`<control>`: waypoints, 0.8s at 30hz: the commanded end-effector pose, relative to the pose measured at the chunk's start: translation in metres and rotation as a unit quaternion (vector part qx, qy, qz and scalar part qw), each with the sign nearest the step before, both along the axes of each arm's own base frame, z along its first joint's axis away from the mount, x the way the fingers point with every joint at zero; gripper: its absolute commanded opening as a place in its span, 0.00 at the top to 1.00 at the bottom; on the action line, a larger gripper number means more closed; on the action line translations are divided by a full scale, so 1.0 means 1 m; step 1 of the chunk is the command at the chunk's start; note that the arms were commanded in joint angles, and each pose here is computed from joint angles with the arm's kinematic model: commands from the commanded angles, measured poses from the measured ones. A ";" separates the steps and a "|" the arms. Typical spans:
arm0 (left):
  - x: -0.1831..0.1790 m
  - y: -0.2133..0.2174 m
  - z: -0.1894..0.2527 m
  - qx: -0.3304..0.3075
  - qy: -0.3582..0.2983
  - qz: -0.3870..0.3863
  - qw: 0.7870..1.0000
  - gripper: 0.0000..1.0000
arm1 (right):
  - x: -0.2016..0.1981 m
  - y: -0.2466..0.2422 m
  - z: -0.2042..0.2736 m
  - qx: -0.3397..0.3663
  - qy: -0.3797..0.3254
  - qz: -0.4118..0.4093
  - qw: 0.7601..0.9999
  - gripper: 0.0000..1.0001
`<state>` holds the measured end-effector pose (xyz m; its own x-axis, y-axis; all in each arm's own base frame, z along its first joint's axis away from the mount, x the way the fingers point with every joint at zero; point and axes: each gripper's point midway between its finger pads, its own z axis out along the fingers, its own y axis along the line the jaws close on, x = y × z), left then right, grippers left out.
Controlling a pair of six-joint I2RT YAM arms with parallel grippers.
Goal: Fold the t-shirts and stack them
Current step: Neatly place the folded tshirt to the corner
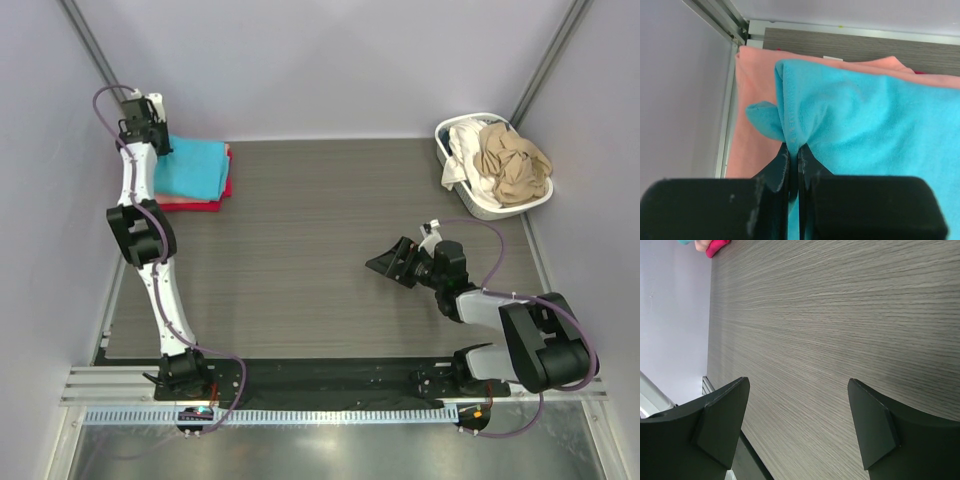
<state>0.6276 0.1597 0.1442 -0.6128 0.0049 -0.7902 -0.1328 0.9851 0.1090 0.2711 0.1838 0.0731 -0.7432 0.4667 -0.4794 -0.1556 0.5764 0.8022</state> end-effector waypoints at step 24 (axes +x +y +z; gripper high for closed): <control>-0.088 -0.099 0.183 -0.087 -0.122 0.100 0.984 0.00 | 0.010 -0.003 0.031 0.002 -0.065 -0.017 0.998 0.14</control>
